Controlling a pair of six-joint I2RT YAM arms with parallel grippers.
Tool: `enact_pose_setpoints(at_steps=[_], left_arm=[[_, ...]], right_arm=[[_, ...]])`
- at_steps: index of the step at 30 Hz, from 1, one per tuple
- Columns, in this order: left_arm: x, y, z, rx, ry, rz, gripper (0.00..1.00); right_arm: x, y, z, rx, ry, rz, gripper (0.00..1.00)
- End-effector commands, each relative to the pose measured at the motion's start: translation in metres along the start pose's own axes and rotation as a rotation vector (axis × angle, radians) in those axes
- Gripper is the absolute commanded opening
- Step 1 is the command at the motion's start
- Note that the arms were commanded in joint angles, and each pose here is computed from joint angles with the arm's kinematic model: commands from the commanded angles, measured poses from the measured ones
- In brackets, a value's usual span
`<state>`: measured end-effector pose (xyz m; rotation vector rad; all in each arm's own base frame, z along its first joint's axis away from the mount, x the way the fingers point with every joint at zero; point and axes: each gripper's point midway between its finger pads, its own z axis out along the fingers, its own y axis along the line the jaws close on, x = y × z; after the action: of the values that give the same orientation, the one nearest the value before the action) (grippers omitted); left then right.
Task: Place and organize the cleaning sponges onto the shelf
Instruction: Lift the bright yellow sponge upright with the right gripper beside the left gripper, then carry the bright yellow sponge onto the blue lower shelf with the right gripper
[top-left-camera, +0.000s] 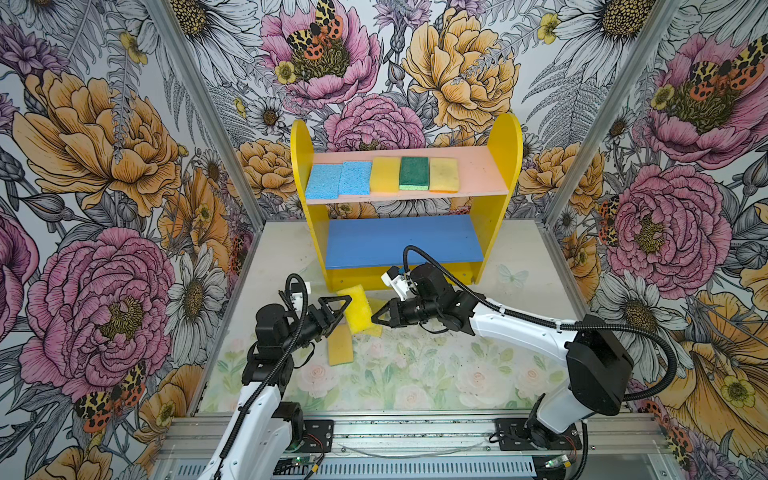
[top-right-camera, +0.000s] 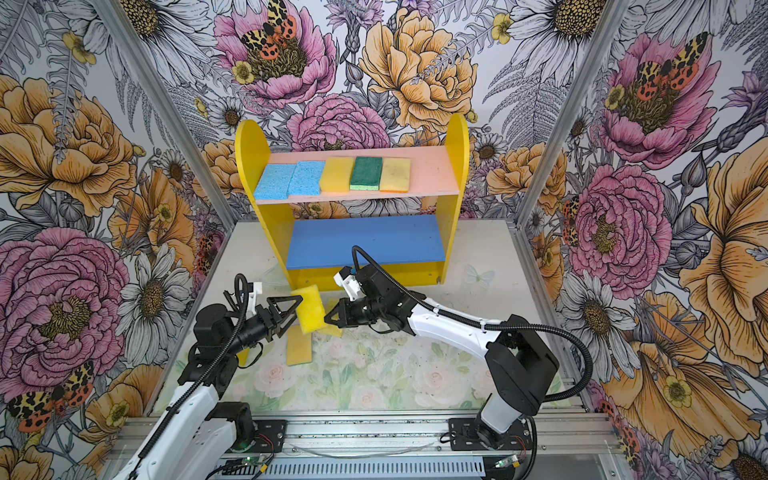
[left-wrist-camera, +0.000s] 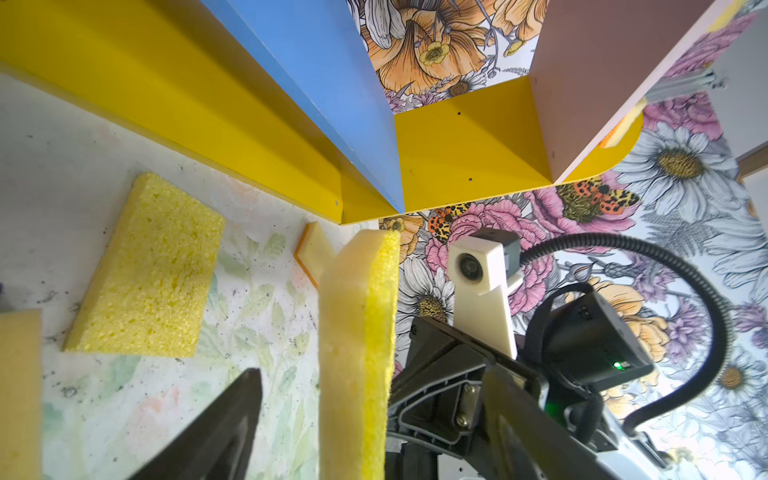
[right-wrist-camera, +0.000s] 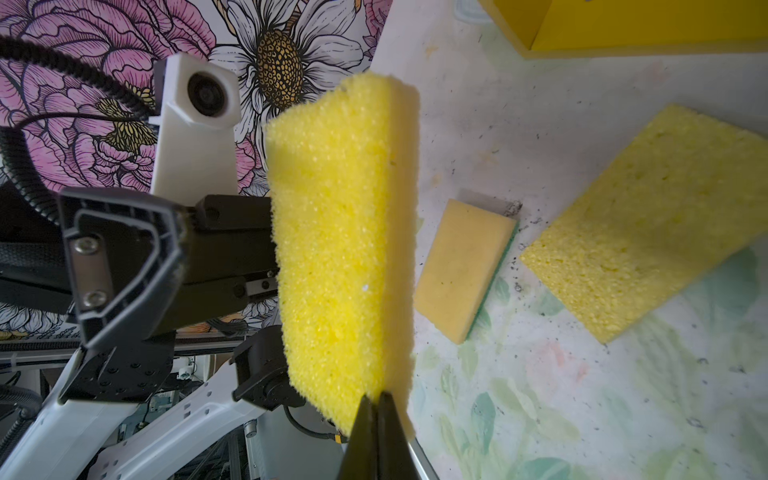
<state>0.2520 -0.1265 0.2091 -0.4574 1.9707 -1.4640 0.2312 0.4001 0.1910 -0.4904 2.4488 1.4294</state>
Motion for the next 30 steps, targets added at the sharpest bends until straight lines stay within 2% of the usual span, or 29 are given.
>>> enact_pose_setpoints(at_steps=[1,6,10,15,22,30], left_arm=[[-0.003,-0.011,-0.010,-0.014,-0.011,0.070,0.99],[-0.012,-0.003,-0.029,-0.131,-0.098,0.119,0.99],[-0.019,0.020,-0.048,-0.326,-0.164,0.150,0.99],[-0.030,0.020,-0.060,-0.416,-0.220,0.166,0.99],[-0.048,-0.008,-0.076,-0.478,-0.272,0.274,0.99],[-0.053,0.001,-0.090,-0.579,-0.309,0.324,0.99]], right_arm=[[-0.029,0.010,-0.008,0.003,-0.102,-0.010,0.00],[-0.051,0.002,-0.014,0.039,-0.168,0.009,0.00],[-0.071,0.001,-0.013,0.064,-0.219,0.015,0.00],[-0.110,-0.017,-0.006,0.111,-0.291,0.046,0.00],[-0.152,-0.029,0.018,0.159,-0.361,0.036,0.00],[-0.181,-0.037,0.046,0.168,-0.391,0.029,0.00]])
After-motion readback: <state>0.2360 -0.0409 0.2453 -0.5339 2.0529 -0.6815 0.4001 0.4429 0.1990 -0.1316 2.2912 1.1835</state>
